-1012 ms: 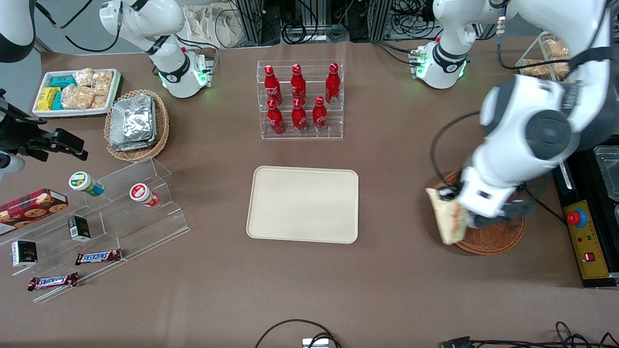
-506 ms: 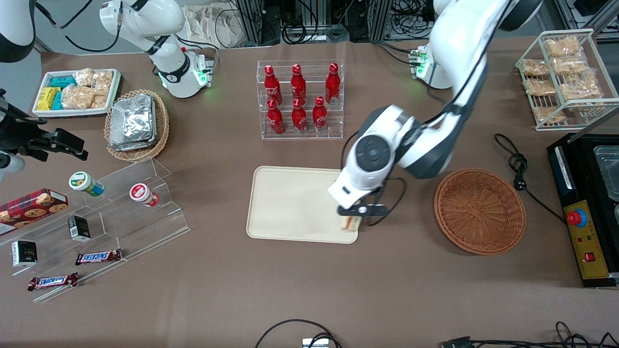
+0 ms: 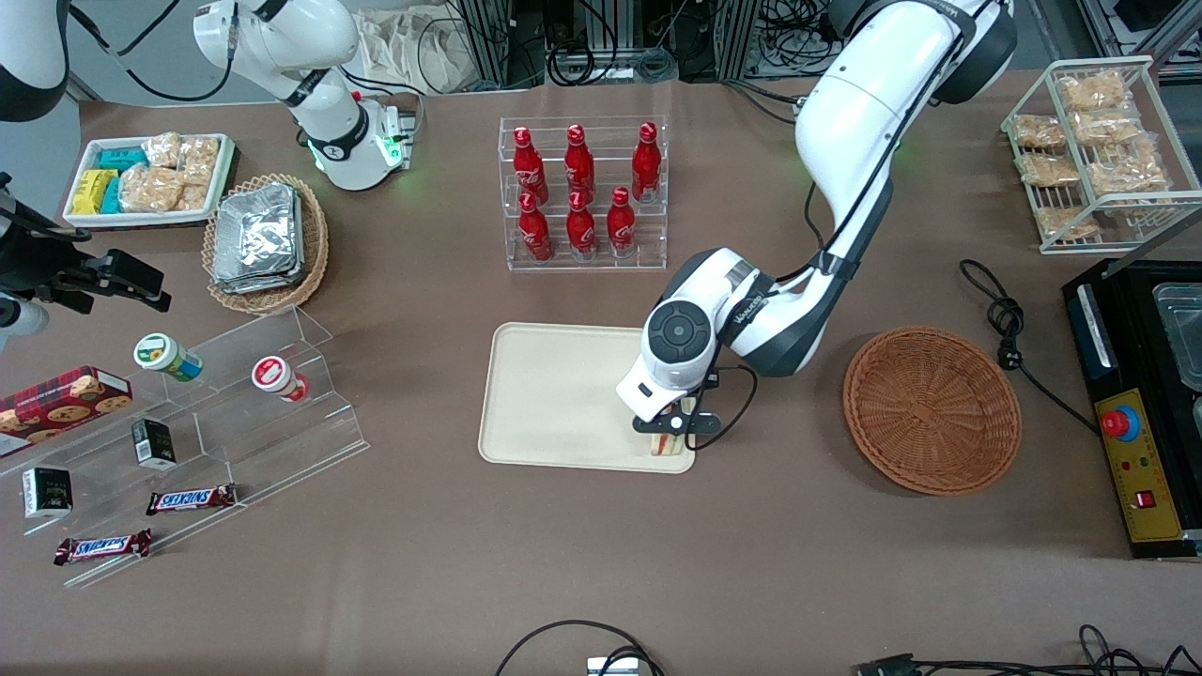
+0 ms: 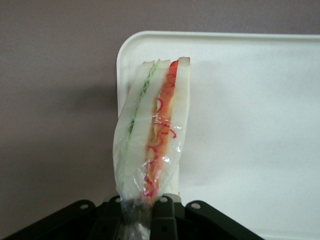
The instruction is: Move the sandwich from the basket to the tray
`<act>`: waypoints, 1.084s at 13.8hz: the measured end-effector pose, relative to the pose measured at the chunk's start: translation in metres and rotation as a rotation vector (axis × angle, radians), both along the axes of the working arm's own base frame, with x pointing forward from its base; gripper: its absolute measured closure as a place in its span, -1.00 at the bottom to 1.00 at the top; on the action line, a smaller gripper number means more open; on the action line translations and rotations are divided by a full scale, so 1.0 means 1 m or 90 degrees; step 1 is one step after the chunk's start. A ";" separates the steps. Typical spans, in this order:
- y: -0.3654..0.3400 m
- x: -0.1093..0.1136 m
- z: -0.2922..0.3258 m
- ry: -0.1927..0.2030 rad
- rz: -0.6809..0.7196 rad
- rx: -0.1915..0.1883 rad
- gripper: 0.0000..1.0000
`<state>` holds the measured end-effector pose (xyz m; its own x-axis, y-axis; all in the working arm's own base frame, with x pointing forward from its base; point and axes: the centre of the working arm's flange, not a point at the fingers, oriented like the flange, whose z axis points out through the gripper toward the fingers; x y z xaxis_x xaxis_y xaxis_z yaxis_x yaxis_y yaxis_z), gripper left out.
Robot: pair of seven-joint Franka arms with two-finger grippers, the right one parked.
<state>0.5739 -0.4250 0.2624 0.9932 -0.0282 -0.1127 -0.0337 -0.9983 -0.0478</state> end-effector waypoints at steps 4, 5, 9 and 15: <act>0.000 -0.001 -0.012 0.004 0.003 0.001 0.40; 0.000 -0.001 -0.015 0.005 0.003 0.001 0.18; -0.002 -0.002 -0.005 0.007 0.002 0.004 -0.61; 0.034 -0.043 0.100 -0.028 -0.004 0.039 -1.00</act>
